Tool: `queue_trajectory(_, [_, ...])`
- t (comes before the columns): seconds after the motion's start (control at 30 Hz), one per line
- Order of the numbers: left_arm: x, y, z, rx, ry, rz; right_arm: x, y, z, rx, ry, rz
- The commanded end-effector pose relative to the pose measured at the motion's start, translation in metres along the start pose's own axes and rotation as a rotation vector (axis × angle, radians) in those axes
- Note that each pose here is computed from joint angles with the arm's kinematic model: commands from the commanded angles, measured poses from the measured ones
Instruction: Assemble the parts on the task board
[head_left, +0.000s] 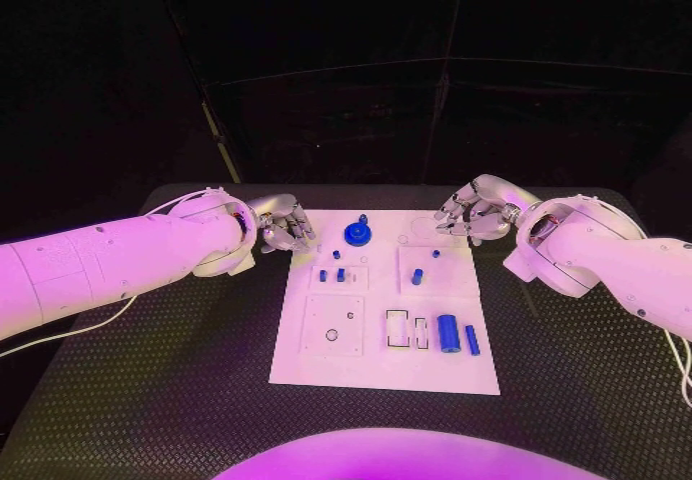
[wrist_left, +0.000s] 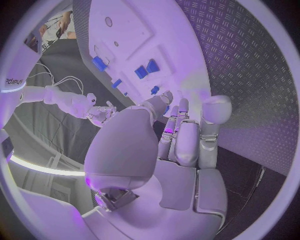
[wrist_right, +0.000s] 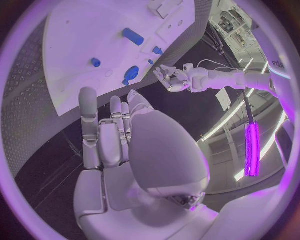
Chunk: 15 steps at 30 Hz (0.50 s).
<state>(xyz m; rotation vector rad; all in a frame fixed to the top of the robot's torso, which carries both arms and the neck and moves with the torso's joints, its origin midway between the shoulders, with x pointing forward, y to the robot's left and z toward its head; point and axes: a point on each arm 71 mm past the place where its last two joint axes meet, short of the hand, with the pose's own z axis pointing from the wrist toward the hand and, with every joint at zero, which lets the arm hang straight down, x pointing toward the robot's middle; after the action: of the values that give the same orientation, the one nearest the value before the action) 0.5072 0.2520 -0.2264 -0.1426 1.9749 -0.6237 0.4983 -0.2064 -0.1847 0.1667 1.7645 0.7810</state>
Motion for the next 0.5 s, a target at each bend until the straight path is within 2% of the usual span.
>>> queue_trajectory(0.03, [-0.0130, -0.0046, -0.0052, 0.108, -0.102, -0.195, -0.002, 0.002, 0.000, -0.043, -0.019, -0.208])
queue_trajectory(0.17, [-0.0227, -0.0026, -0.0140, 0.168, -0.178, -0.312, 0.001, 0.002, -0.001, -0.058, -0.032, -0.353])
queue_trajectory(0.27, [-0.0263, -0.0028, -0.0198, 0.211, -0.208, -0.453, 0.004, 0.002, -0.002, -0.065, -0.041, -0.443])
queue_trajectory(0.4, [-0.0253, -0.0053, -0.0250, 0.250, -0.192, -0.687, 0.010, 0.000, -0.002, -0.061, -0.038, -0.517])
queue_trajectory(0.5, [-0.0232, -0.0091, -0.0294, 0.284, -0.171, -0.817, 0.015, -0.002, 0.000, -0.051, -0.023, -0.547])
